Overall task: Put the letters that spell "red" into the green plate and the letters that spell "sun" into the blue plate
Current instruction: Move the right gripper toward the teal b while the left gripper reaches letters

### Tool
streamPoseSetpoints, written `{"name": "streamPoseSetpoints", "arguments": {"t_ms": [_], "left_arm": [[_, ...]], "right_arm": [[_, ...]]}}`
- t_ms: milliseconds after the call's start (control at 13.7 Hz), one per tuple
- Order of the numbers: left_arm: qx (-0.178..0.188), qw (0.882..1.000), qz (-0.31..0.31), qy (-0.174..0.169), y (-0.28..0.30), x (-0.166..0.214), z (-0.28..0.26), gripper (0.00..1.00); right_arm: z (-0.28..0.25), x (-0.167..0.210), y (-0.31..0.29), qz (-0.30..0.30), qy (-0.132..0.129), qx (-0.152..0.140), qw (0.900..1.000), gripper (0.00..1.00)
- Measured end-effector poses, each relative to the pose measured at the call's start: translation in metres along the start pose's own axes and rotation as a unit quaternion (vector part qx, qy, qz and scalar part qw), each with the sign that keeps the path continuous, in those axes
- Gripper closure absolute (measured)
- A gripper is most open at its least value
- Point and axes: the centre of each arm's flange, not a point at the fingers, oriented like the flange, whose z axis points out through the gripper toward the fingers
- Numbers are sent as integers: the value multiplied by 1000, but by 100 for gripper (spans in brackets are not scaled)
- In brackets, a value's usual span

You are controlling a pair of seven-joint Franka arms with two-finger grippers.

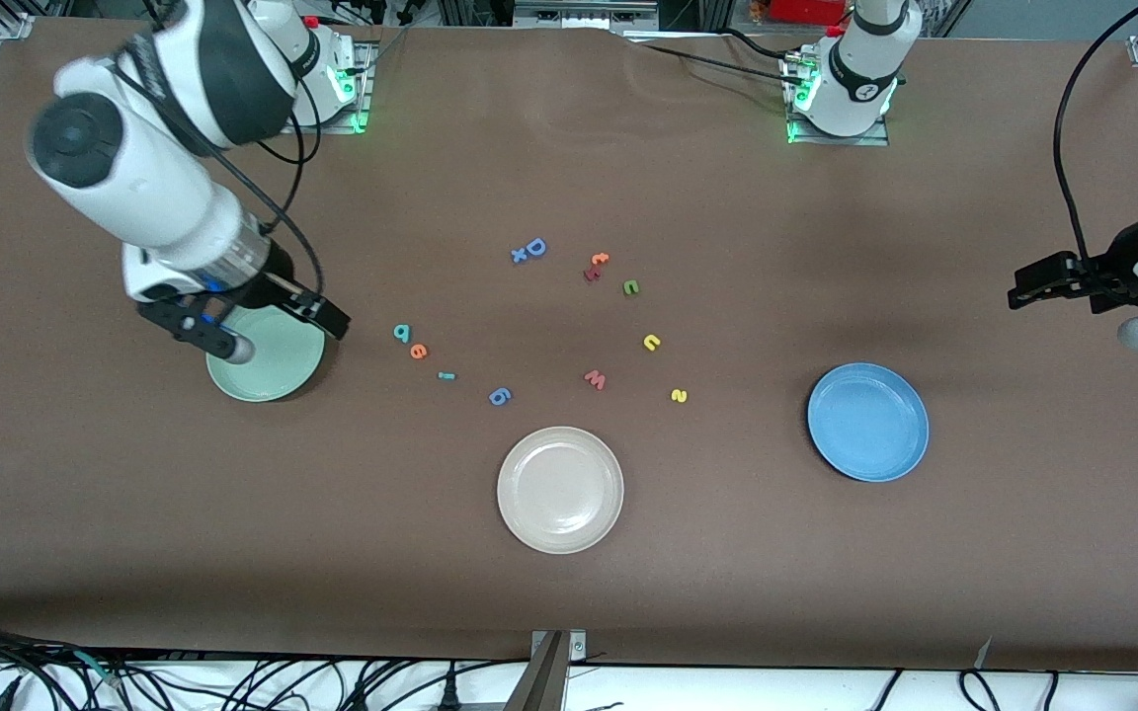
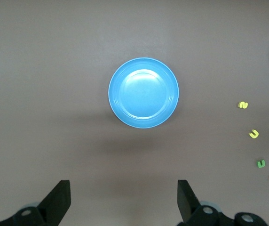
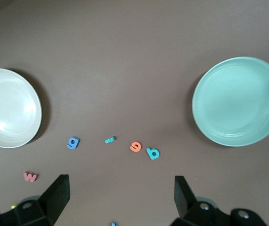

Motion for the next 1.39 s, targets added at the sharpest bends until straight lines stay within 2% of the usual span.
{"name": "streamPoseSetpoints", "arguments": {"t_ms": [292,511,731,877,1023,1096,1388], "left_arm": [[0,1000,2,-2,2,1,2,0],[-1,1000,10,-18,11,9,21,0],[-7,999,28,-41,34,22,50,0],[-52,997,31,-50,50,30,66,0],[-81,995,31,-41,62,42,81,0],[-82,995,38,-39,75,48,92,0],[-74,994,56,-65,126,59,139,0]], "right_arm": [[86,-26,-1,-27,-23,-5,999,1],[123,-40,9,-73,-42,-30,996,1],[144,-50,21,-103,-46,-57,992,1],[156,-56,27,-115,-43,-55,991,1],[169,-61,31,-125,-43,-52,990,1],[174,-63,32,-130,-43,-49,989,1],[205,-68,36,-145,-46,-37,988,1]]}}
